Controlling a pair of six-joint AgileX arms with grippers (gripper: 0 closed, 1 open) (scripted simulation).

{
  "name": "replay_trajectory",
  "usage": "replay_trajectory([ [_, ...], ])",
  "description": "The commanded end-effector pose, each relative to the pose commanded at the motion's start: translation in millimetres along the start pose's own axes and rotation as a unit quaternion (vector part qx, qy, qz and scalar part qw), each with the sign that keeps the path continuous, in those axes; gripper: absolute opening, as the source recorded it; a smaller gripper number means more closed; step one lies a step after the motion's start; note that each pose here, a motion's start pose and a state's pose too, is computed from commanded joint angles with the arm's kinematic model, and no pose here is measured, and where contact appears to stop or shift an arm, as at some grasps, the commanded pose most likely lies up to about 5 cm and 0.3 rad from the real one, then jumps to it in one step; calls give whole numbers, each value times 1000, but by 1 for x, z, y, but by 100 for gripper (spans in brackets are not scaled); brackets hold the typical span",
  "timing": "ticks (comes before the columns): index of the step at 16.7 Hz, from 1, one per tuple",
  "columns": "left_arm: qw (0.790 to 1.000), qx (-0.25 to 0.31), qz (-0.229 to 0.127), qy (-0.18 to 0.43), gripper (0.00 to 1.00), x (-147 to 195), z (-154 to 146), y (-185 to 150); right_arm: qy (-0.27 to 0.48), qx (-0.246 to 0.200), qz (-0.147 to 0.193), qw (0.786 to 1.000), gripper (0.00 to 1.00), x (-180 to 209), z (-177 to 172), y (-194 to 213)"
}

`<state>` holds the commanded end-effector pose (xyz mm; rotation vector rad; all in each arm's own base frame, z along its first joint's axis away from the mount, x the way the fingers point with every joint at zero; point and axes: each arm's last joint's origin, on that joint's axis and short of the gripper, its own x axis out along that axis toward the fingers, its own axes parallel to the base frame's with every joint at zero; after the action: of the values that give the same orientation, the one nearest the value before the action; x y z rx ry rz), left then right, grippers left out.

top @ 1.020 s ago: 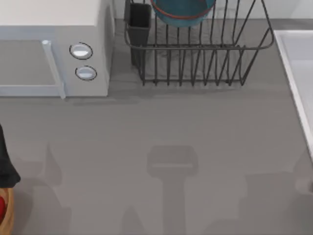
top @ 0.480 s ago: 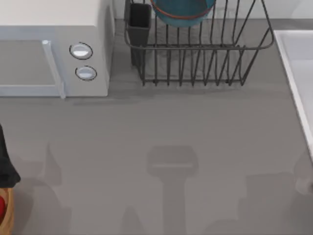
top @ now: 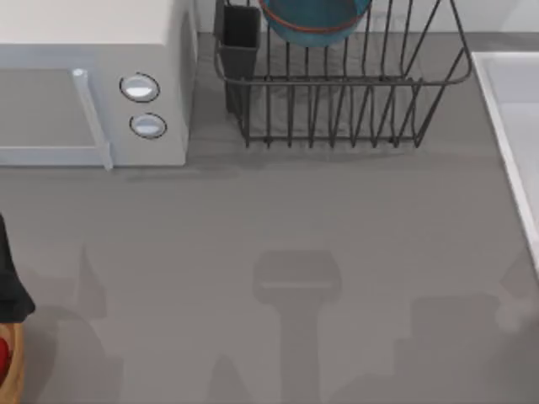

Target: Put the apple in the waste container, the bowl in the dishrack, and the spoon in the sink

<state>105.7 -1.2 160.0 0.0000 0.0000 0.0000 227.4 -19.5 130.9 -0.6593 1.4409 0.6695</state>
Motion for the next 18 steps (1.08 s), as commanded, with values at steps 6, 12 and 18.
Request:
replay_trajectory([
  [6, 1000, 0, 0, 0, 100, 0, 0, 0, 10, 0, 14, 1000, 0, -61, 0, 2],
  [12, 1000, 0, 0, 0, 100, 0, 0, 0, 2, 2, 2, 1000, 0, -84, -1, 3],
  [18, 1000, 0, 0, 0, 100, 0, 0, 0, 12, -3, 17, 1000, 0, -89, 12, -15],
])
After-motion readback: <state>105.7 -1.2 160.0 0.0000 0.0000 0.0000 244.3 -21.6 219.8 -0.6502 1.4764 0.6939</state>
